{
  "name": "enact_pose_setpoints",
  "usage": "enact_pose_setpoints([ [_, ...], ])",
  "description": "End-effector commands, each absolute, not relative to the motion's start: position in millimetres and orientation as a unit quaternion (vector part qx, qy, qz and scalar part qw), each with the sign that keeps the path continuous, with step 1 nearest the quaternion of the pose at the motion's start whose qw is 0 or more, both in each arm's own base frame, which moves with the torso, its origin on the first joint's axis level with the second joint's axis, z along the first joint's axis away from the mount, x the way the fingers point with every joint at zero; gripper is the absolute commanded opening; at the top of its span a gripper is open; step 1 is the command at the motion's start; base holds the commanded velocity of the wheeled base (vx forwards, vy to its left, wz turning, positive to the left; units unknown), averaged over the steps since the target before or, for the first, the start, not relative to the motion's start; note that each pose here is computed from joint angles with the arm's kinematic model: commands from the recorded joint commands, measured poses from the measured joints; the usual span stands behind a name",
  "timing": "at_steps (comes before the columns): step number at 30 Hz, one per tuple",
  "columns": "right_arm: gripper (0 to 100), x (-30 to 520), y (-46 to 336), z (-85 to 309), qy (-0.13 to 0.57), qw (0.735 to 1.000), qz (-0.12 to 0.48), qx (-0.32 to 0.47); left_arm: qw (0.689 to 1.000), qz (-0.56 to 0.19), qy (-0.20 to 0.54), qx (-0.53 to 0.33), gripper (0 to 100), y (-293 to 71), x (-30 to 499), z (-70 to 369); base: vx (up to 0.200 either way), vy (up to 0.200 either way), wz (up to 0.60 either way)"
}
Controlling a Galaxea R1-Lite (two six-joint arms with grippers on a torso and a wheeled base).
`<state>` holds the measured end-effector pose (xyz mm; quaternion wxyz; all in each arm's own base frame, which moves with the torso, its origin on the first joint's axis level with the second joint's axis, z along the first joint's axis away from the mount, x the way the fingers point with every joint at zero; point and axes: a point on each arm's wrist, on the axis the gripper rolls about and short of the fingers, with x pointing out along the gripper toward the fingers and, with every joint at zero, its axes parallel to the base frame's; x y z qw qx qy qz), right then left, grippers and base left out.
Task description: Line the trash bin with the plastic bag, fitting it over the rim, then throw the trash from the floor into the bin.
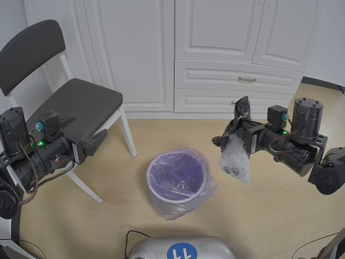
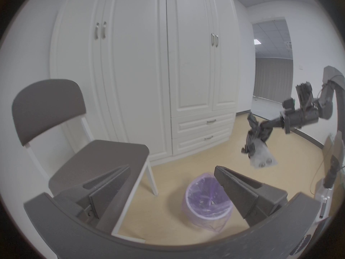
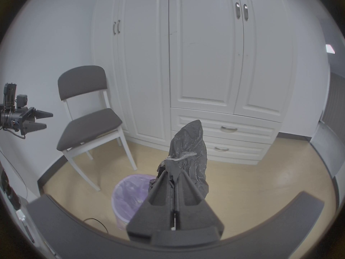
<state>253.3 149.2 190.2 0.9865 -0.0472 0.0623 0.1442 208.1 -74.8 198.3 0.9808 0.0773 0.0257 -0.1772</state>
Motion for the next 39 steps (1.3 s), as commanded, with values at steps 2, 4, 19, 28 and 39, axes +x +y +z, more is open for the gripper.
enact_pose_setpoints([
  [2,0,271,213,152,0.064,0.977,0.203,-0.006,0.989,-0.130,-0.042,0.064,100,-64,189,232,0.000,0.000,0.00],
  [4,0,276,229,139,0.058,0.976,0.211,0.009,0.989,-0.121,-0.052,0.062,100,-58,185,237,0.000,0.000,0.00],
  [19,0,339,292,35,0.030,0.976,0.205,0.073,0.989,-0.102,-0.084,0.072,100,-22,177,250,0.000,0.000,0.00],
  [28,0,364,302,-2,0.029,0.981,0.169,0.094,0.990,-0.094,-0.081,0.072,100,-18,179,249,0.000,0.000,0.00],
  [39,0,341,306,-22,0.069,0.978,0.187,0.067,0.988,-0.111,-0.082,0.072,100,-19,182,248,0.000,0.000,0.00],
])
